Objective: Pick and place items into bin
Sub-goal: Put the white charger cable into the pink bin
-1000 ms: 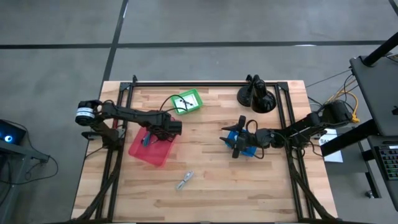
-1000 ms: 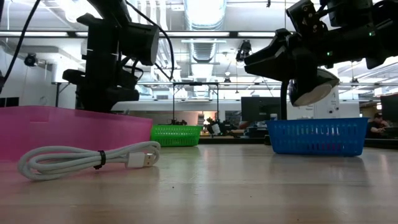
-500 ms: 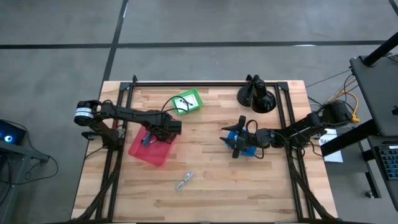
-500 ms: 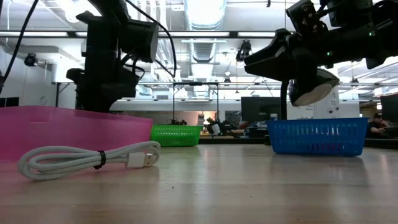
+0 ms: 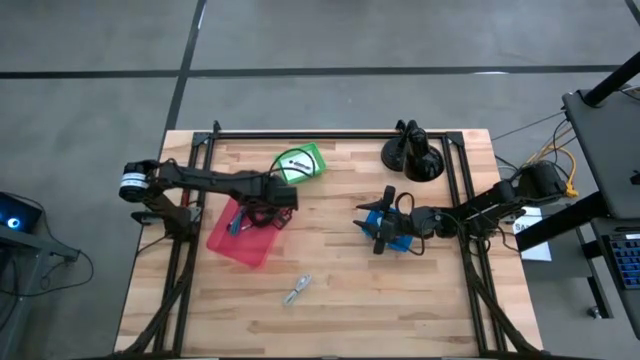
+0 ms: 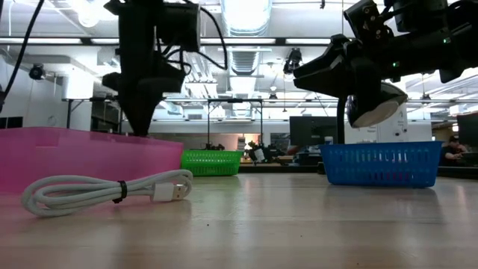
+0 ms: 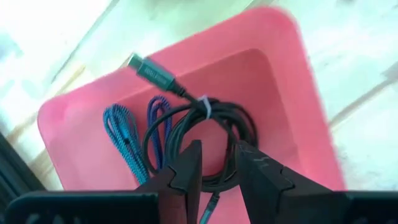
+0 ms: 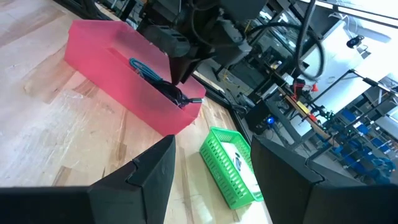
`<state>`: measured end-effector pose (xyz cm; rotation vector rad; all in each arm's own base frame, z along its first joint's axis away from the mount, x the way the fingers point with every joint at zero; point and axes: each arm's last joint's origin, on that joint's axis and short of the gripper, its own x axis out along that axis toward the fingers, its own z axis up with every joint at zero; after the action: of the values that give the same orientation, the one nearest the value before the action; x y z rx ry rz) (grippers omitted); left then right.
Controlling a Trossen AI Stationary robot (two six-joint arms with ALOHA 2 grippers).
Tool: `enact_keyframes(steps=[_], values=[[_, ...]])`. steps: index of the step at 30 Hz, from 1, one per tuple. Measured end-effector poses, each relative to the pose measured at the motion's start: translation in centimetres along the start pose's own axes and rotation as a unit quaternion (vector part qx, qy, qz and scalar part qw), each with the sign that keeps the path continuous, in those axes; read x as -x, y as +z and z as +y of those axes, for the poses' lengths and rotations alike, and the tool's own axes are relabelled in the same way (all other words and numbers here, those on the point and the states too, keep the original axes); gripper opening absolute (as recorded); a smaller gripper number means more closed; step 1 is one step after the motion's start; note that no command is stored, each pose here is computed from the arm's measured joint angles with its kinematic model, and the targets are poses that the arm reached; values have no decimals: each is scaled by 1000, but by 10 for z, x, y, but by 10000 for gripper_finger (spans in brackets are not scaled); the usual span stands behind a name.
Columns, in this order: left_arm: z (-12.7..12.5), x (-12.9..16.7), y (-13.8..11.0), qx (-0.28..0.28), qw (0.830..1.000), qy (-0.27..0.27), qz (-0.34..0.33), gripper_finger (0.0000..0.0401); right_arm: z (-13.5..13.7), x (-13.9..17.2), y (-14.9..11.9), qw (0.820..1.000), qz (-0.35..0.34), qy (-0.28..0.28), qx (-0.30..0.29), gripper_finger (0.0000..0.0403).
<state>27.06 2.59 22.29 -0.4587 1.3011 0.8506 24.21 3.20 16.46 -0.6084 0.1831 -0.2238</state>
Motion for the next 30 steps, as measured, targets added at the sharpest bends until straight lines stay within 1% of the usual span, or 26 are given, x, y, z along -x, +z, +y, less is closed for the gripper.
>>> enact_keyframes(steps=[4,8,11,16,18,21,24,27,30], values=[[-4,7,6,-25,999,-18,-20,80,0,0,0,1000,0,0,0,196],[-16,11,16,-60,993,-69,-79,80,0,0,0,1000,0,0,0,196],[-27,15,22,-98,981,-118,-123,80,0,0,0,1000,0,0,0,196],[-44,25,26,-143,953,-204,-173,87,0,0,0,1000,0,0,0,196],[-52,30,26,-159,940,-235,-189,103,0,0,0,1000,0,0,0,196],[-64,39,23,-184,915,-280,-222,139,0,0,0,1000,0,0,1,196],[-74,46,18,-200,899,-305,-243,180,0,0,0,1000,0,0,1,196],[-80,51,11,-191,896,-326,-233,208,0,0,0,1000,0,0,2,196],[-85,55,4,-164,898,-349,-213,216,0,0,0,1000,1,1,2,196]])
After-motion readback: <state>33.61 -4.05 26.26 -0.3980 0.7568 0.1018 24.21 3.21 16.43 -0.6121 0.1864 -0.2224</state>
